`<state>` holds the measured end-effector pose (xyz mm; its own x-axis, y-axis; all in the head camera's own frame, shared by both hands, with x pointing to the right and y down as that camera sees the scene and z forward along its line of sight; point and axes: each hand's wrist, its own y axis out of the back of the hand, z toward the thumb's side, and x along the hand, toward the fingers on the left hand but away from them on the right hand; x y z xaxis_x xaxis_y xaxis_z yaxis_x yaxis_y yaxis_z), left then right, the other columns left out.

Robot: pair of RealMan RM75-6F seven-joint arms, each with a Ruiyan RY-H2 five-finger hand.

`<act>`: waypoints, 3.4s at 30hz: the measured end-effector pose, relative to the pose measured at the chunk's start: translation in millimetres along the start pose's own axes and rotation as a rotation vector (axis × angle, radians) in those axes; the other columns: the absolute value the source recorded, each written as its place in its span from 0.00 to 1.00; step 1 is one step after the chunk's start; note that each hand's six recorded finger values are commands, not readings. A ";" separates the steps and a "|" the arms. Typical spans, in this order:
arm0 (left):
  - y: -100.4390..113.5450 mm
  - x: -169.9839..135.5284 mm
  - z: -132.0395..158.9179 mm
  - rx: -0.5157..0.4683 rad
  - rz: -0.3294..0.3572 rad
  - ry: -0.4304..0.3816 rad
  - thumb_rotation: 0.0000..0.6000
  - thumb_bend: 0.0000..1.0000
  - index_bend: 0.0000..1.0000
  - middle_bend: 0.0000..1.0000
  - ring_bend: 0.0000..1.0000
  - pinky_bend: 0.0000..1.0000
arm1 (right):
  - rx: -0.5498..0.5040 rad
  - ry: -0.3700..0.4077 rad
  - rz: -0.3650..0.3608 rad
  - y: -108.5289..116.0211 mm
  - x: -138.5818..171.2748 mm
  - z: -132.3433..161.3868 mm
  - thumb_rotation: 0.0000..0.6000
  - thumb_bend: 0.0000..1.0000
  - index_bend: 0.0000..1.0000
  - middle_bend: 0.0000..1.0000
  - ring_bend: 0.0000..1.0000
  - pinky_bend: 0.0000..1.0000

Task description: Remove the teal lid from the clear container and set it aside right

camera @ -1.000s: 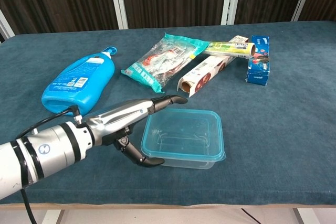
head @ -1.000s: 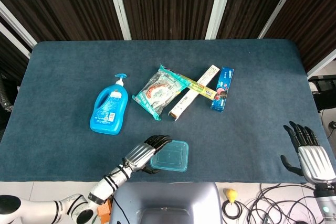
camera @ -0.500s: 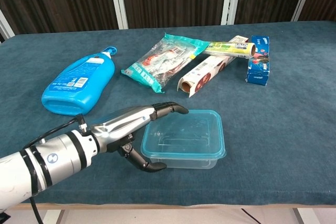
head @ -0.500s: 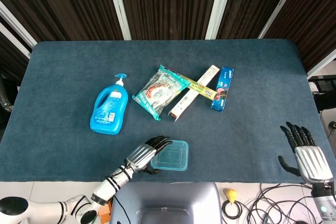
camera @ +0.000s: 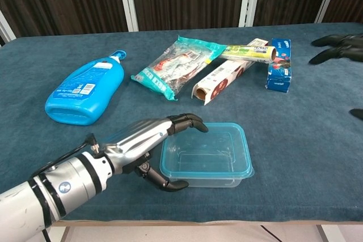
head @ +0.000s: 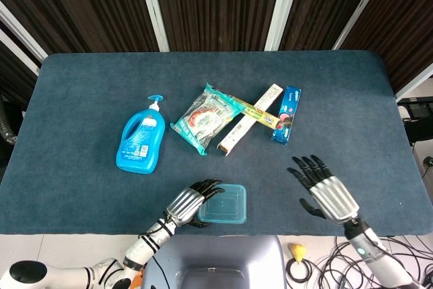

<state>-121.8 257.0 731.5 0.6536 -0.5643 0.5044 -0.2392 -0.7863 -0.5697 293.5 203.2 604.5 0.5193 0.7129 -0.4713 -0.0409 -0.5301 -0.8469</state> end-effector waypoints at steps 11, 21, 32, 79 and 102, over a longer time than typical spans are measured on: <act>2.1 -0.6 -2.3 -0.005 0.022 0.010 1.00 0.25 0.42 0.42 0.38 0.60 | -0.049 0.273 0.094 -46.6 -43.6 77.7 1.00 0.29 0.36 0.00 0.00 0.00; 0.5 -1.5 -0.4 0.000 0.020 0.003 1.00 0.25 0.42 0.43 0.39 0.61 | -0.060 0.328 0.102 -73.7 -47.3 102.6 1.00 0.26 0.41 0.00 0.00 0.00; 0.8 -2.0 -0.9 0.008 0.020 0.002 1.00 0.25 0.43 0.43 0.40 0.62 | -0.053 0.318 0.041 -71.5 -52.6 108.1 1.00 0.26 0.45 0.01 0.00 0.00; -1.0 -3.5 -3.6 0.027 0.002 0.003 1.00 0.25 0.45 0.46 0.44 0.63 | -0.049 0.278 0.014 -64.5 -67.1 112.1 1.00 0.26 0.48 0.02 0.00 0.00; -6.9 -4.8 -2.7 0.049 -0.022 -0.015 1.00 0.25 0.48 0.49 0.45 0.63 | -0.035 0.271 -0.025 -54.3 -77.8 106.4 1.00 0.26 0.47 0.03 0.00 0.00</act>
<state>-125.2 264.5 734.8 0.6692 -0.5427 0.5075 -0.1895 -0.7851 -0.5897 164.5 225.5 661.0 0.7296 0.5795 -0.3631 0.0016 -0.5325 -0.8464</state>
